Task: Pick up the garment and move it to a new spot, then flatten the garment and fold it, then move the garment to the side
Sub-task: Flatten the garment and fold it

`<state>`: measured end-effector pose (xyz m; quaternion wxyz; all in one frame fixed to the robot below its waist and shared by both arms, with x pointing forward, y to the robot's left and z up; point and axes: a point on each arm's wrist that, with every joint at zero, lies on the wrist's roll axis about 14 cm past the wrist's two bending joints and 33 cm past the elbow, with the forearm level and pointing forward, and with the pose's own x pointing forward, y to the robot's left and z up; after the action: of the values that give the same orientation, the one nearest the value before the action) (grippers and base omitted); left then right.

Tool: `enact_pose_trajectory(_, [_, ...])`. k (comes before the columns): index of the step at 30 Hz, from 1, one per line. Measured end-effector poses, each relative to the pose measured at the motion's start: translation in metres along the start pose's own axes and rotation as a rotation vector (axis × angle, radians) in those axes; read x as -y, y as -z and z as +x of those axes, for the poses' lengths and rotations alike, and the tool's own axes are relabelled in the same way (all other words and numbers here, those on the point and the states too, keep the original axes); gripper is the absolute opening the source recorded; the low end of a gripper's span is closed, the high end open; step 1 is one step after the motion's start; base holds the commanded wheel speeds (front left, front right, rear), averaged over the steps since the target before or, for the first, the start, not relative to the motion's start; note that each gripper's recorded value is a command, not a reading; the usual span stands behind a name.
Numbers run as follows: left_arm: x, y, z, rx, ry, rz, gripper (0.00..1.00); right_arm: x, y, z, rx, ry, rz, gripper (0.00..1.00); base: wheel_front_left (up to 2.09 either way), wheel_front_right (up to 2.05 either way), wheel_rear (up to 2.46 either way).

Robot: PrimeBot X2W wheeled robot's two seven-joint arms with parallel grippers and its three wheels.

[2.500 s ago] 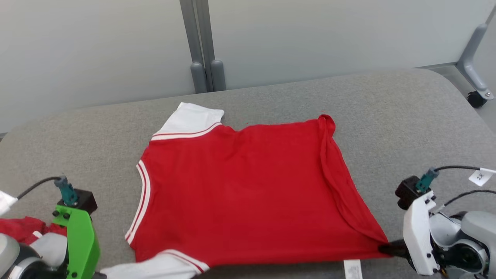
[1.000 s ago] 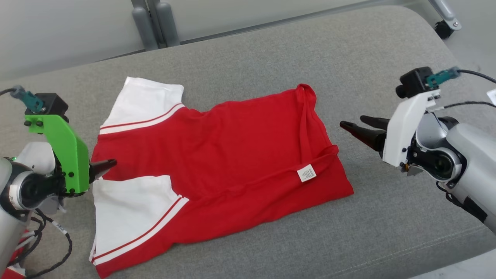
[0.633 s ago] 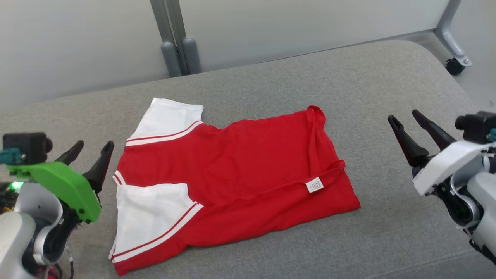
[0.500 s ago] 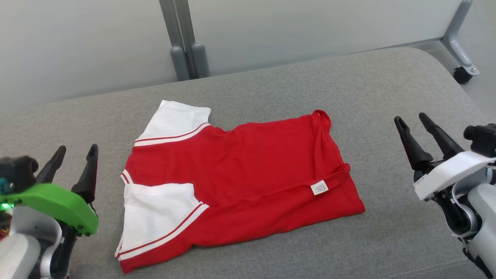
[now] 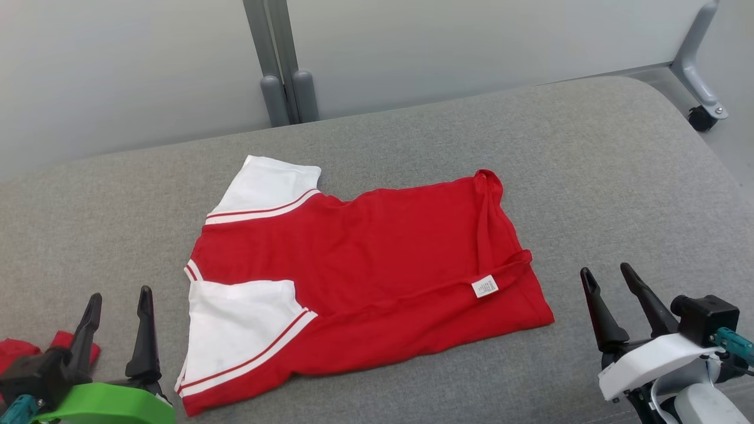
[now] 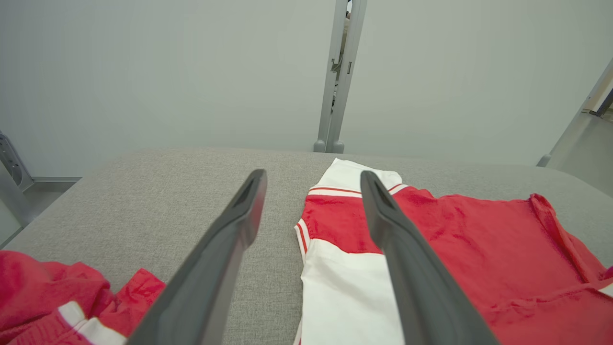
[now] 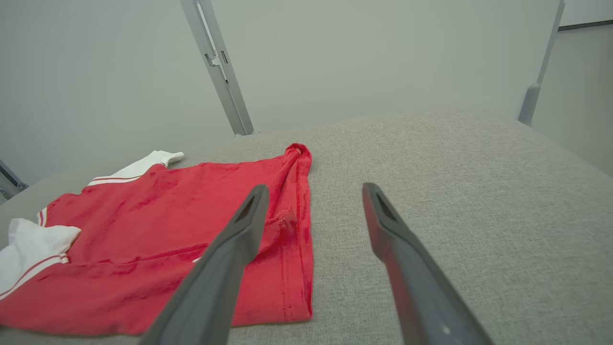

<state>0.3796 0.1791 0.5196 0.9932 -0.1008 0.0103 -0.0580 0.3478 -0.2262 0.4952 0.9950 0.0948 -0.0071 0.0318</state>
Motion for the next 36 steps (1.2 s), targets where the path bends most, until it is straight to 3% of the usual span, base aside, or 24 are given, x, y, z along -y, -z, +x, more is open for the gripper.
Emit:
enact_pose_trajectory(4, [-0.003, 0.016, -0.001, -0.041, 0.004, 0.025, 1.0, -0.005, 0.015, 0.005, -0.049, -0.003, 0.011, 1.0, 0.0, 0.0, 0.0])
enact_pose_trajectory(7, [-0.01, 0.051, -0.006, -0.201, -0.001, 0.036, 1.0, -0.007, 0.025, 0.016, -0.098, -0.011, 0.006, 1.0, 0.0, 0.0, 0.0])
enact_pose_trajectory(18, [-0.02, 0.143, -0.03, -0.721, -0.029, 0.004, 1.0, -0.008, 0.119, 0.018, -0.572, 0.005, 0.068, 1.0, 0.0, 0.0, 0.0])
enact_pose_trajectory(27, [-0.014, 0.162, -0.032, -0.842, -0.004, -0.018, 1.0, -0.017, 0.132, 0.024, -0.664, -0.01, 0.108, 1.0, 0.0, 0.0, 0.0])
enact_pose_trajectory(28, [-0.013, 0.163, -0.032, -0.847, 0.0, -0.02, 0.85, -0.018, 0.133, 0.023, -0.669, -0.012, 0.109, 0.95, 0.0, 0.0, 0.0])
enact_pose_trajectory(29, [-0.012, 0.164, -0.031, -0.851, 0.004, -0.024, 0.39, -0.018, 0.133, 0.023, -0.674, -0.015, 0.11, 0.6, 0.0, 0.0, 0.0])
enact_pose_trajectory(30, [-0.011, 0.164, -0.031, -0.853, 0.009, -0.029, 0.0, -0.019, 0.134, 0.023, -0.676, -0.016, 0.114, 0.39, 0.0, 0.0, 0.0])
enact_pose_trajectory(32, [-0.008, 0.163, -0.03, -0.847, 0.016, -0.032, 0.0, -0.021, 0.134, 0.023, -0.678, -0.023, 0.117, 0.0, 0.0, 0.0, 0.0])
enact_pose_trajectory(36, [-0.005, 0.162, -0.031, -0.842, 0.025, -0.044, 0.0, -0.03, 0.131, 0.022, -0.662, -0.05, 0.124, 0.0, 0.0, 0.0, 0.0])
